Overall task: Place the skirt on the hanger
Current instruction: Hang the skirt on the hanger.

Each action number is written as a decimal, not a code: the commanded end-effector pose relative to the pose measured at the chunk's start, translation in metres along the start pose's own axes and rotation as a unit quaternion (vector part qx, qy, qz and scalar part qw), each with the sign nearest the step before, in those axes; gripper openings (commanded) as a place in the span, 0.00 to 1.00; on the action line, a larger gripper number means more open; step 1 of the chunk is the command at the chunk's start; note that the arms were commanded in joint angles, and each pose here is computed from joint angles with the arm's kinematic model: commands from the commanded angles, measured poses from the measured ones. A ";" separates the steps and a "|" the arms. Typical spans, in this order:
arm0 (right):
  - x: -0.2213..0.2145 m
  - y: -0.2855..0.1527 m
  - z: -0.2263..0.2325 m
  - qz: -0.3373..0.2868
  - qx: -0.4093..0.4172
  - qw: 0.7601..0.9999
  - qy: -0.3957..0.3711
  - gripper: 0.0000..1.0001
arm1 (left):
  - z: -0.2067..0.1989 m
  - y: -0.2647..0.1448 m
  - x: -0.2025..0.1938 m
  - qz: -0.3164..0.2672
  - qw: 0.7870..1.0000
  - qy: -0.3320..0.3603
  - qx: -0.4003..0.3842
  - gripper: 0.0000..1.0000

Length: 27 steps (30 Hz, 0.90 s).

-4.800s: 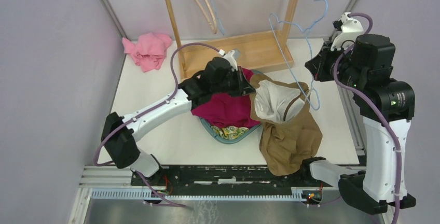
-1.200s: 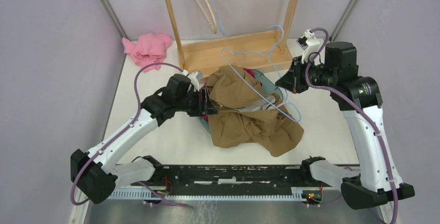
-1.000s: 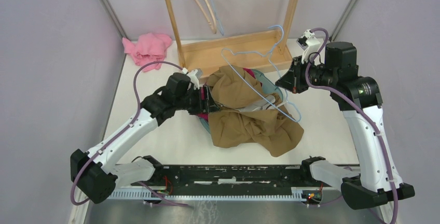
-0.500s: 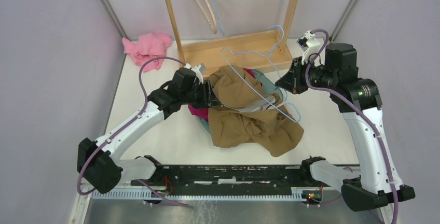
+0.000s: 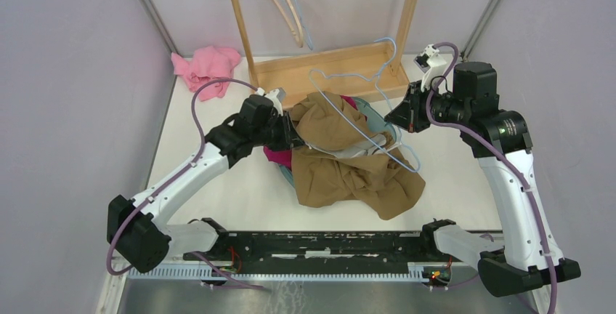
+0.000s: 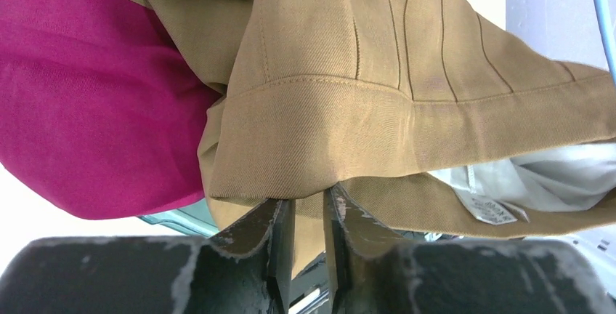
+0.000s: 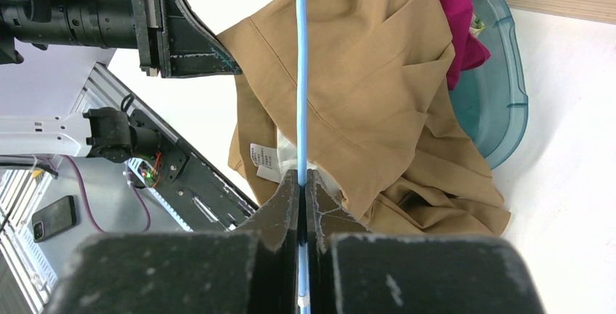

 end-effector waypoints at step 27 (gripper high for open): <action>0.003 -0.005 0.007 -0.032 0.016 0.999 -0.019 0.01 | -0.003 0.039 0.025 -0.031 0.999 -0.019 0.016 0.48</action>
Point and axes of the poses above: each gripper's point midway between its finger pads, its own y axis out along the fingers, its own z axis along the line the jaws close on, x = y × z, the point moved 5 cm from there along -y, back along the fingers, and after that the axes turned 1 degree about -y, right-handed, at the moved point
